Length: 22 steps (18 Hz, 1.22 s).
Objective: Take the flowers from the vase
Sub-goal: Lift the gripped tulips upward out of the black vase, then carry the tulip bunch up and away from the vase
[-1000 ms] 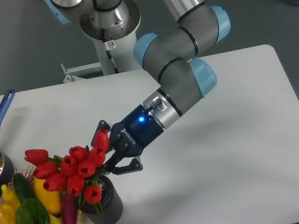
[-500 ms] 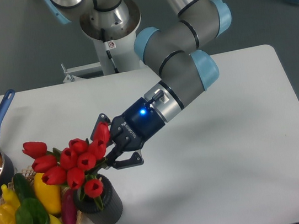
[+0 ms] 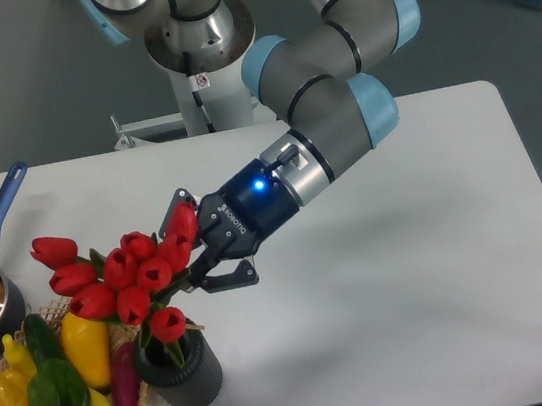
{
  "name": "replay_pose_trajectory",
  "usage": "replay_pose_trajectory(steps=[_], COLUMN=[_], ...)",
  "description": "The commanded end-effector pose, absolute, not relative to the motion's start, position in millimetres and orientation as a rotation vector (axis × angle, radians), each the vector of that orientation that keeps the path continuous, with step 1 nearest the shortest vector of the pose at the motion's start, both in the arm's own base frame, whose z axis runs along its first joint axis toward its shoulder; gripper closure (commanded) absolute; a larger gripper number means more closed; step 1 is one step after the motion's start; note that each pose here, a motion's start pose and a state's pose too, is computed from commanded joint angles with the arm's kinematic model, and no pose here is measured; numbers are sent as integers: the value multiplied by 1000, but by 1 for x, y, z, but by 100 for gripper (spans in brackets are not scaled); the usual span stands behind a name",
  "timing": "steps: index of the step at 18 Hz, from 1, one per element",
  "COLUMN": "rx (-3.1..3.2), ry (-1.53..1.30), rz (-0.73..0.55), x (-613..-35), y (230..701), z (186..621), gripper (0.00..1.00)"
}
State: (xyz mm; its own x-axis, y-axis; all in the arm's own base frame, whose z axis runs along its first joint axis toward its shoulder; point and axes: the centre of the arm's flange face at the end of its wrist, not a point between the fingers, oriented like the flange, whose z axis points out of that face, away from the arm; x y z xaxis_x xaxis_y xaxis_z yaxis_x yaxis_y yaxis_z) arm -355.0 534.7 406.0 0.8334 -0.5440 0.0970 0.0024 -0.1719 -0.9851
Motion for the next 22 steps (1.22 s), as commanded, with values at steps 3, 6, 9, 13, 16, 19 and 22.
replay_pose_trajectory(steps=[3, 6, 9, 13, 16, 19, 22], rx=[-1667, -1651, -1646, -1604, -1602, -1603, -1580], ry=[421, 406, 394, 376, 350, 341, 330], rz=[-511, -518, -517, -520, -527, -531, -540], x=[-356, -359, -360, -367, -370, -371, -373], y=[533, 529, 525, 517, 511, 509, 506], z=[411, 414, 423, 431, 438, 441, 445], gripper=[71, 72, 72, 72, 72, 72, 72])
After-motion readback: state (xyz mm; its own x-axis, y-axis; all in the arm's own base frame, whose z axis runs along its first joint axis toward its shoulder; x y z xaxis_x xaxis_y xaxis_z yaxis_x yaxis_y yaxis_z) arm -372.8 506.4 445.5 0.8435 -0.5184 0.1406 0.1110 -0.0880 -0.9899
